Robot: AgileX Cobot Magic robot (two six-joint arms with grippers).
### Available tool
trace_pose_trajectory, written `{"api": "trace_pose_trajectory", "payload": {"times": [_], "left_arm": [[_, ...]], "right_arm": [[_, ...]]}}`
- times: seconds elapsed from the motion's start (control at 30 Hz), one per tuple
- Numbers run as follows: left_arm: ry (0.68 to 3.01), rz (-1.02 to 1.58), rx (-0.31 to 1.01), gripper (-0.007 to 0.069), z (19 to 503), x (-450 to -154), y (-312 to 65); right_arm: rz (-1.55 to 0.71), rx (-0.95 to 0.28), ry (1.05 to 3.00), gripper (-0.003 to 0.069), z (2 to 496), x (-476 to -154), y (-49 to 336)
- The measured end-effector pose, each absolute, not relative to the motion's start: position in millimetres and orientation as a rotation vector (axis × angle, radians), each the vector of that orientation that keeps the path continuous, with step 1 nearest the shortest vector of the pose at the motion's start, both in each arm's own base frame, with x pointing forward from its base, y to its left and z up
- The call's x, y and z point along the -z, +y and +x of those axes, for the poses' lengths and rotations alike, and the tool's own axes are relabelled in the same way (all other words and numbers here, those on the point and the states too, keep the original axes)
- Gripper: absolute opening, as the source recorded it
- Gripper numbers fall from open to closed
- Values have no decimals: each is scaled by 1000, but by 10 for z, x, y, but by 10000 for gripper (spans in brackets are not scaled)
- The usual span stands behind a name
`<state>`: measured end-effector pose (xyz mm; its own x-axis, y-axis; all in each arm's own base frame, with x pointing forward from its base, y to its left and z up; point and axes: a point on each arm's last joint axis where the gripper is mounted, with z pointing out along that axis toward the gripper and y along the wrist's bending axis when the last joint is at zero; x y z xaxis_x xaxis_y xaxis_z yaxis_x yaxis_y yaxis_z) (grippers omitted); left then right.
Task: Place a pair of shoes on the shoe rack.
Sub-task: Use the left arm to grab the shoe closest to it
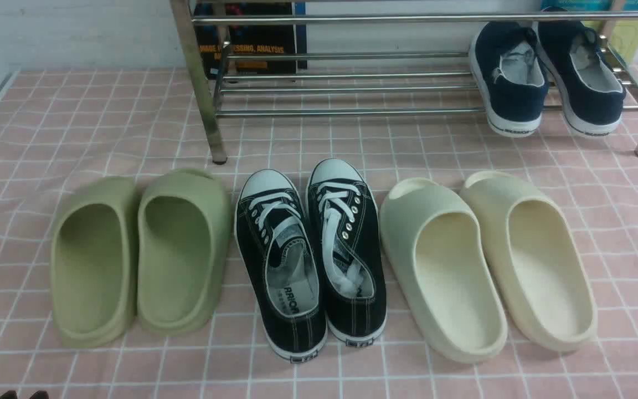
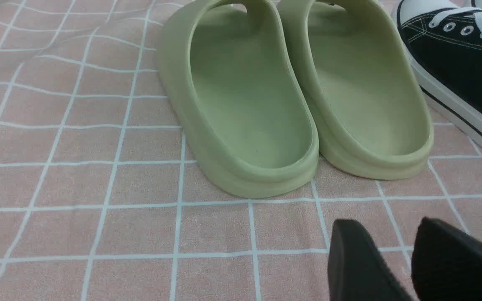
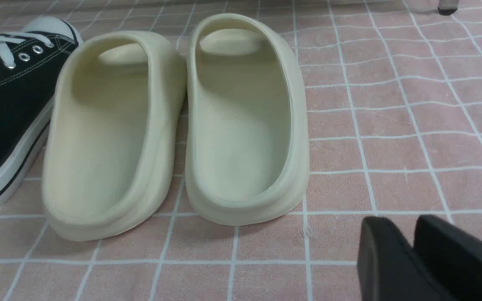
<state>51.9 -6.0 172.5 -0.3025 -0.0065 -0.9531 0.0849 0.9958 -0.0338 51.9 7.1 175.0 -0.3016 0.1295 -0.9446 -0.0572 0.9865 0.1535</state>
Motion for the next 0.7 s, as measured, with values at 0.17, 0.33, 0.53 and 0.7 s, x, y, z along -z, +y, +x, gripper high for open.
{"api": "trace_pose_trajectory", "payload": {"times": [0.17, 0.33, 0.53, 0.7], "left_arm": [[1876, 57, 90, 241, 519, -1725, -59], [1876, 57, 90, 241, 519, -1725, -59], [1876, 57, 90, 241, 519, -1725, -59], [1876, 57, 90, 241, 519, -1725, -59]], "right_arm": [[52, -184, 1868, 130, 519, -1750, 71], [52, -184, 1868, 134, 519, -1750, 71], [52, -184, 1868, 143, 519, -1750, 71], [52, -184, 1868, 146, 519, -1750, 71]]}}
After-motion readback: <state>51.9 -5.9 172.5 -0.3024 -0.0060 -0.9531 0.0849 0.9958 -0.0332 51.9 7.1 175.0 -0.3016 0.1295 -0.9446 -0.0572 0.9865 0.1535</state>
